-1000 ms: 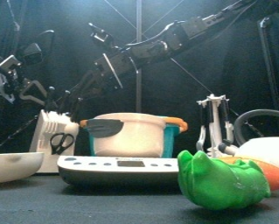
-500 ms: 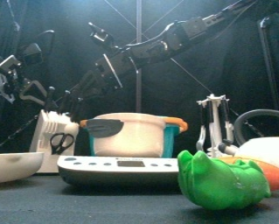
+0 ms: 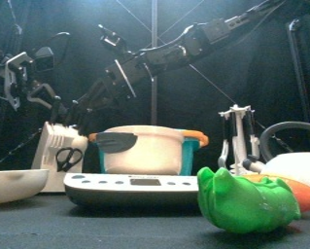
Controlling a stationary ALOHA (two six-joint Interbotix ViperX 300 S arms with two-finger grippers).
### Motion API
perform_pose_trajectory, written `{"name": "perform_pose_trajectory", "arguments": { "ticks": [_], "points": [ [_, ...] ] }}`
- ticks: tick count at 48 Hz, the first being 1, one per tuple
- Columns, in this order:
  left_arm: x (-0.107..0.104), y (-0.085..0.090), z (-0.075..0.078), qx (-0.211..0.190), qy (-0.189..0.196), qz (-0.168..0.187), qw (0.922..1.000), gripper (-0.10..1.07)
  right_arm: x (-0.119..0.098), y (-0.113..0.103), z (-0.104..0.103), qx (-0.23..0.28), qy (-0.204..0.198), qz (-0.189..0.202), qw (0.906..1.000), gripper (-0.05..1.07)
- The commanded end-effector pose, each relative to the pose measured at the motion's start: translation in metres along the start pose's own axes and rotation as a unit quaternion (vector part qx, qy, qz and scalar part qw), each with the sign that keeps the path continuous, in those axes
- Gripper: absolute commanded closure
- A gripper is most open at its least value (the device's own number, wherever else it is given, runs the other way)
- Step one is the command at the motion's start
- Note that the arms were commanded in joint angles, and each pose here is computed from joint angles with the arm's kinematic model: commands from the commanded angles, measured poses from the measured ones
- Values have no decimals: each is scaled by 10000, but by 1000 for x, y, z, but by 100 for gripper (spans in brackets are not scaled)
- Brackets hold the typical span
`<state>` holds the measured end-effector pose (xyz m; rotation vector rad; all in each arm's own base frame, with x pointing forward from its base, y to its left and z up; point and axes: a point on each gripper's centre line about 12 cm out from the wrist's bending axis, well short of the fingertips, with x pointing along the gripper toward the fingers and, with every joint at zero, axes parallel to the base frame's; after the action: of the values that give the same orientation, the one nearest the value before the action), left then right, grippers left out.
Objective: Grab sharpener handle
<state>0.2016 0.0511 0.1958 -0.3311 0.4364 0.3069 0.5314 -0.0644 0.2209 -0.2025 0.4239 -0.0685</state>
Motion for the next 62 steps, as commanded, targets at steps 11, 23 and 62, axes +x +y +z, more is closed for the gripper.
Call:
{"name": "perform_pose_trajectory", "arguments": {
  "ticks": [11, 23, 62],
  "points": [
    [-9, -5, 19, -75, 562, -7, 9984, 85, -7, -5, 21, 53, -262, -53, 9996, 47],
    [-14, 6, 14, -245, 716, 193, 9969, 85, -4, -6, 18, 59, -229, -60, 9997, 47],
    [-9, 4, 20, -1085, 602, 94, 9922, 85, -2, -5, 13, 77, -176, -55, 9998, 47]
  ]
}}
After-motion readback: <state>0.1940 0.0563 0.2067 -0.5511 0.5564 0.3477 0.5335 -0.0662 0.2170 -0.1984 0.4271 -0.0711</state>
